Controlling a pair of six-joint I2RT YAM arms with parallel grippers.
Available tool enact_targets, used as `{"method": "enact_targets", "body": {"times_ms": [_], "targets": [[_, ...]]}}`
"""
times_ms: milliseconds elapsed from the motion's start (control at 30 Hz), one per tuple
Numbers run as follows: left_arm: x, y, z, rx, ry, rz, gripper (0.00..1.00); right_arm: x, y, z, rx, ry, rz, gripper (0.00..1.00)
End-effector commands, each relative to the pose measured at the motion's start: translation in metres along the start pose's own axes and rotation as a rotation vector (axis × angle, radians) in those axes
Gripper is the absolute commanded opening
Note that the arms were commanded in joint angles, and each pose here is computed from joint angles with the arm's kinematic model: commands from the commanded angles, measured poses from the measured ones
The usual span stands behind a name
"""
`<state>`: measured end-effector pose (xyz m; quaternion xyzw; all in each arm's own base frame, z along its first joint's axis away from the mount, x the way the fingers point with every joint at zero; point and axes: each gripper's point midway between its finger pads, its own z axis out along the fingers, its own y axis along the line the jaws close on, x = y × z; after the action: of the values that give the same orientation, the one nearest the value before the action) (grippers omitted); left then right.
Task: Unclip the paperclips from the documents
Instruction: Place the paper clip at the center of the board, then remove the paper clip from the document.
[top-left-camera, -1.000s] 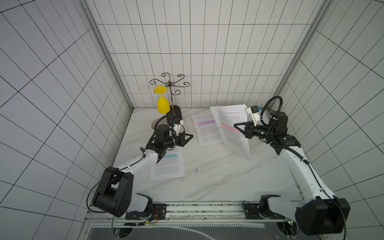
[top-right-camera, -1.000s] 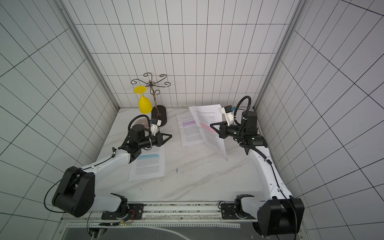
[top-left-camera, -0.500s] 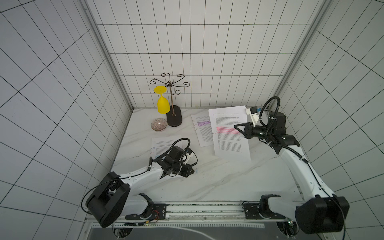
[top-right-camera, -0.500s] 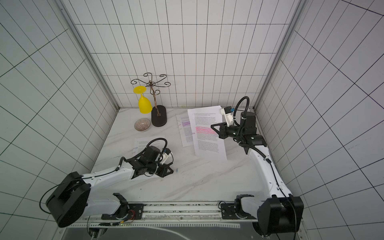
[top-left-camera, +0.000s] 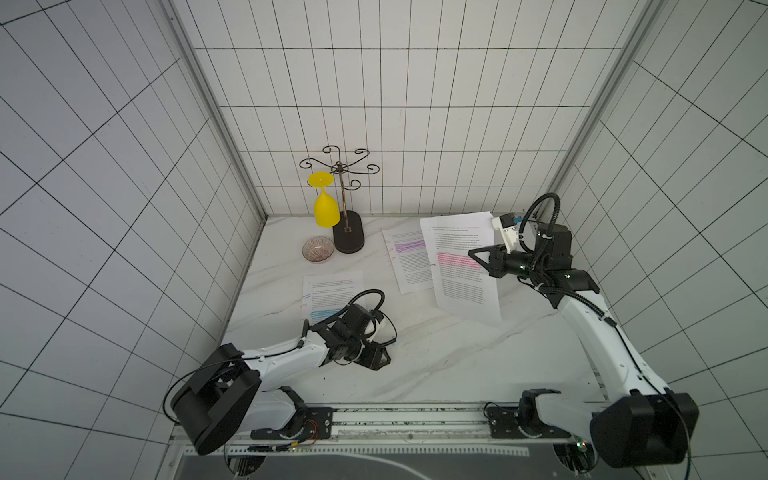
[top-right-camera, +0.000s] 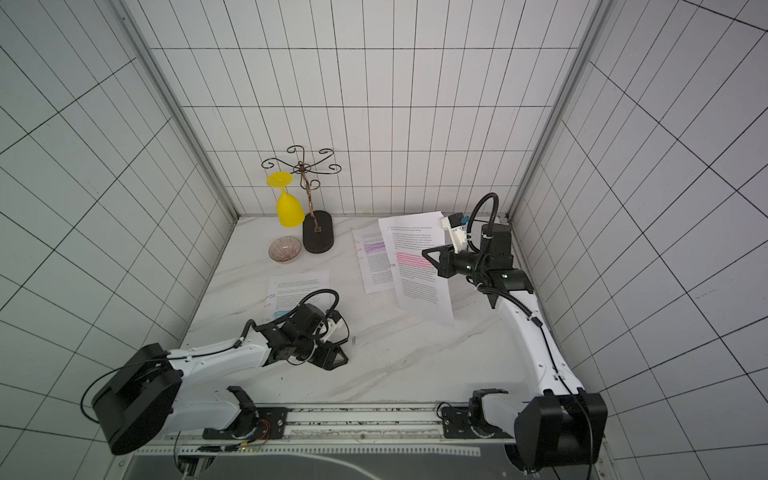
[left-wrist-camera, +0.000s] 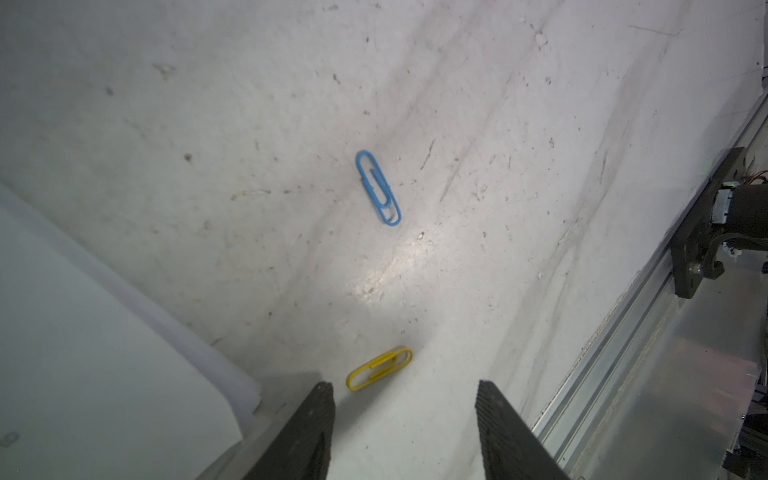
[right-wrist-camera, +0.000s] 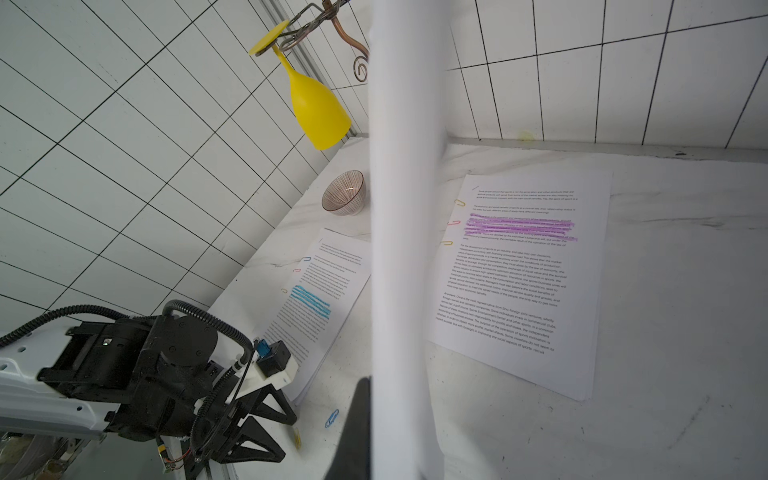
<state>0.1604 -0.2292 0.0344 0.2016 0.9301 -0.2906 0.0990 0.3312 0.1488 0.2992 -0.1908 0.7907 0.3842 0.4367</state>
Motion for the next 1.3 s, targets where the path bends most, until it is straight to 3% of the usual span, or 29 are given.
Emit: {"method": "enact_targets", "body": {"times_ms": [0, 167, 567, 700, 900, 1167, 1267], "targets": [[-0.005, 0.008, -0.009, -0.071, -0.023, -0.007, 0.65, 0.02, -0.006, 0.006, 0.001, 0.046, 0.016, 0.0], [-0.017, 0.004, -0.016, -0.095, -0.039, 0.022, 0.63, 0.026, -0.005, 0.008, -0.002, 0.067, 0.032, 0.0], [-0.031, 0.017, 0.01, -0.271, 0.044, 0.148, 0.61, 0.03, -0.002, 0.011, 0.0, 0.095, 0.014, 0.0], [-0.047, 0.005, 0.002, -0.271, -0.004, 0.204, 0.62, 0.029, -0.001, 0.009, 0.002, 0.096, 0.004, 0.0], [-0.101, -0.042, -0.047, -0.174, -0.238, 0.318, 0.62, 0.025, 0.01, 0.006, -0.036, 0.088, -0.016, 0.0], [-0.187, -0.095, -0.135, 0.227, -0.761, 0.323, 0.7, 0.016, 0.048, 0.0, -0.19, 0.061, -0.069, 0.0], [-0.198, -0.107, -0.147, 0.314, -0.833, 0.39, 0.77, 0.013, 0.064, -0.004, -0.255, 0.046, -0.089, 0.0]]}}
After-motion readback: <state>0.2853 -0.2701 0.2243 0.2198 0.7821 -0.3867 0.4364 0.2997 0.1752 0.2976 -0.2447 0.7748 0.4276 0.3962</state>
